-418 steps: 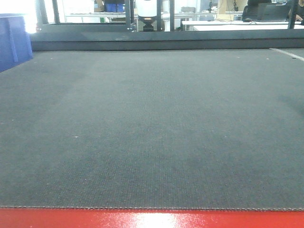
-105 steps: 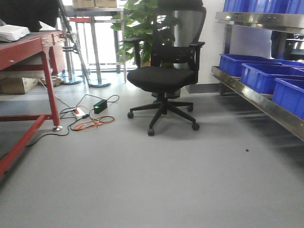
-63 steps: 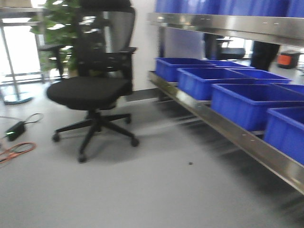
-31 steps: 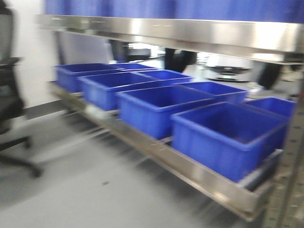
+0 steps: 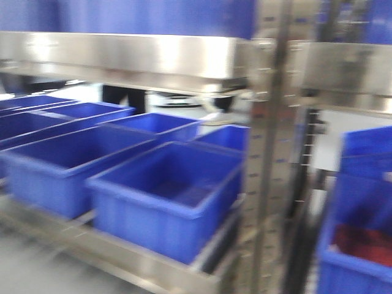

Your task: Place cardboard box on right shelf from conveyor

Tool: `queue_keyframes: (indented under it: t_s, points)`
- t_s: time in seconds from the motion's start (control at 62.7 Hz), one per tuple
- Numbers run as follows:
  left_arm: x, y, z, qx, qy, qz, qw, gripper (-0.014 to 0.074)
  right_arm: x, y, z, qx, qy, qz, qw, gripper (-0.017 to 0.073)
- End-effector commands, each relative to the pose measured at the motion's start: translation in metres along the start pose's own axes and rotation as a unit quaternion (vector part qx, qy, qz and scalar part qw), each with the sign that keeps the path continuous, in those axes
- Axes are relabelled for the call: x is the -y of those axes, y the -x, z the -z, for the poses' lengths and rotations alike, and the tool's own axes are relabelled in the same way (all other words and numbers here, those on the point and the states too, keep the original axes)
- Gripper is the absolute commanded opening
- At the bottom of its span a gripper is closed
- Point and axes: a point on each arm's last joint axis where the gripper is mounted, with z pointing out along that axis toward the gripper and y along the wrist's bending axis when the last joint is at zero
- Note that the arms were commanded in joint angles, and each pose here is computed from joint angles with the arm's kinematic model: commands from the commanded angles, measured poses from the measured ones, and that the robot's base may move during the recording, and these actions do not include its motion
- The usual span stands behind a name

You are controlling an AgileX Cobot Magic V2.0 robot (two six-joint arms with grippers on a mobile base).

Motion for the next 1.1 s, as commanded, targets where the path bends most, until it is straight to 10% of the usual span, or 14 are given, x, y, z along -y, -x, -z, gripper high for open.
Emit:
queue_keyframes:
  t_s: [0.0, 1.085]
  points:
    - [-0.0001, 0.0096, 0.0016, 0.052, 0.001, 0.005, 0.999, -0.0119, -0.0019, 0.0163, 0.0041, 0.059, 0.007, 0.008, 0.998, 0.023]
    - [-0.0001, 0.0096, 0.0016, 0.052, 0.001, 0.005, 0.999, -0.0119, -0.0019, 0.0163, 0.0041, 0.059, 0.007, 0.008, 0.998, 0.023]
